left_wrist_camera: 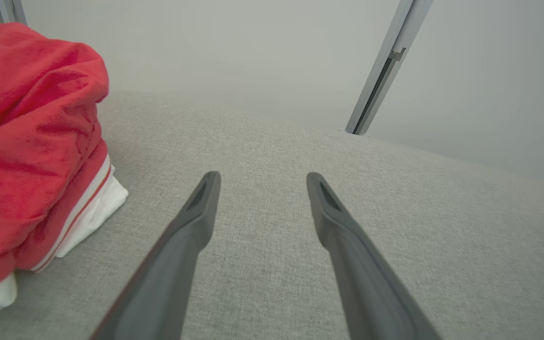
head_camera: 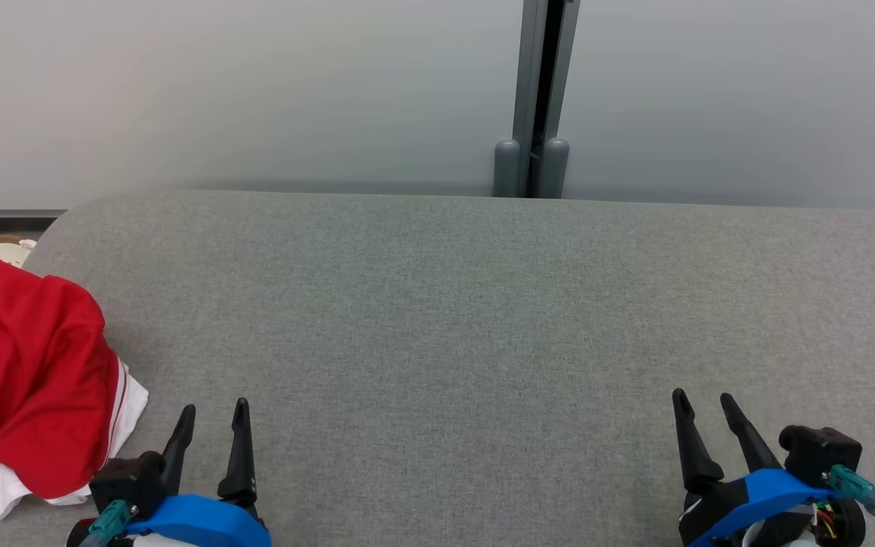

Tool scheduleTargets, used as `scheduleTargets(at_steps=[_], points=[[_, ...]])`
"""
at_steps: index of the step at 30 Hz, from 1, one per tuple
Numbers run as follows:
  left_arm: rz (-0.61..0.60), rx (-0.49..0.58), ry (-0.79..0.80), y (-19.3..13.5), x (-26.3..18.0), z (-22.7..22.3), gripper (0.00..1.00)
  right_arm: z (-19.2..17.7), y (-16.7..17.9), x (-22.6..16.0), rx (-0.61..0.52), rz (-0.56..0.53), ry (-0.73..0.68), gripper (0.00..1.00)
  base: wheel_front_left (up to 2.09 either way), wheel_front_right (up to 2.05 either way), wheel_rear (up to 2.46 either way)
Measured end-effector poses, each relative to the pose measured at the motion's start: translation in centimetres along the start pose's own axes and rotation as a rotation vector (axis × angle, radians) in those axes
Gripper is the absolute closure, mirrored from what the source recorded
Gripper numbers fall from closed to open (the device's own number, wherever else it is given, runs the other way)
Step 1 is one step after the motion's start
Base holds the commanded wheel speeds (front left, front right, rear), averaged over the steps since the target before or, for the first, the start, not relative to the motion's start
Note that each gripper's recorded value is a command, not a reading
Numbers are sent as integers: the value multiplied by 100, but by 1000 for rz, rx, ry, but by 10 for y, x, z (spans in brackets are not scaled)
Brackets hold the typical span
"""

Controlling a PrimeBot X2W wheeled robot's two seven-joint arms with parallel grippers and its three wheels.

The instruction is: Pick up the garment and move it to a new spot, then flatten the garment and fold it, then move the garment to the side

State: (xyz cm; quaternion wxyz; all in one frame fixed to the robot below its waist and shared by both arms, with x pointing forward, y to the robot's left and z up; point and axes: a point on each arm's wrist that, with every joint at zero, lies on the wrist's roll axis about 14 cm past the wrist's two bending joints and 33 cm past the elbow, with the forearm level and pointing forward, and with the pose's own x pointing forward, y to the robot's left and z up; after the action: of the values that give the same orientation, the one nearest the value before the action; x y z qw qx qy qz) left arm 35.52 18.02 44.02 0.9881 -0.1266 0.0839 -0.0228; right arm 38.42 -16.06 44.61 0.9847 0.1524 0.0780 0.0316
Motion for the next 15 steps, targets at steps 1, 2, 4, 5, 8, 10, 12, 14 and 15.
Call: scheduleTargets(at_steps=[1, 2, 4, 5, 8, 10, 12, 14, 15], points=[[-1, 10, -4, 0, 1, 2, 0, 1, 1, 1, -10, 3, -3, 0, 0, 0, 0], [-3, 21, -9, 0, 3, 4, 0, 2, 1, 2, -19, 6, -6, 0, 0, 0, 0], [-6, 41, -16, 1, 5, 6, 0, 5, 3, 4, -40, 13, -15, 0, 0, 0, 0], [-7, 50, -16, 1, 5, 6, 0, 5, 3, 4, -48, 15, -16, 0, 0, 0, 0], [-12, 77, -24, 0, 8, 9, 0, 8, 5, 8, -74, 22, -23, 0, 0, 0, 0], [-15, 93, -23, 0, 9, 9, 0, 9, 6, 9, -96, 28, -26, 0, 0, 0, 0], [-18, 112, -25, 0, 10, 10, 0, 10, 7, 10, -115, 33, -25, 0, 0, 0, 0], [-23, 127, -31, -1, 12, 12, 0, 11, 7, 12, -133, 35, -29, 0, 0, 0, 0], [-23, 133, -31, -1, 12, 12, 0, 12, 7, 12, -140, 35, -31, 0, 0, 0, 0]])
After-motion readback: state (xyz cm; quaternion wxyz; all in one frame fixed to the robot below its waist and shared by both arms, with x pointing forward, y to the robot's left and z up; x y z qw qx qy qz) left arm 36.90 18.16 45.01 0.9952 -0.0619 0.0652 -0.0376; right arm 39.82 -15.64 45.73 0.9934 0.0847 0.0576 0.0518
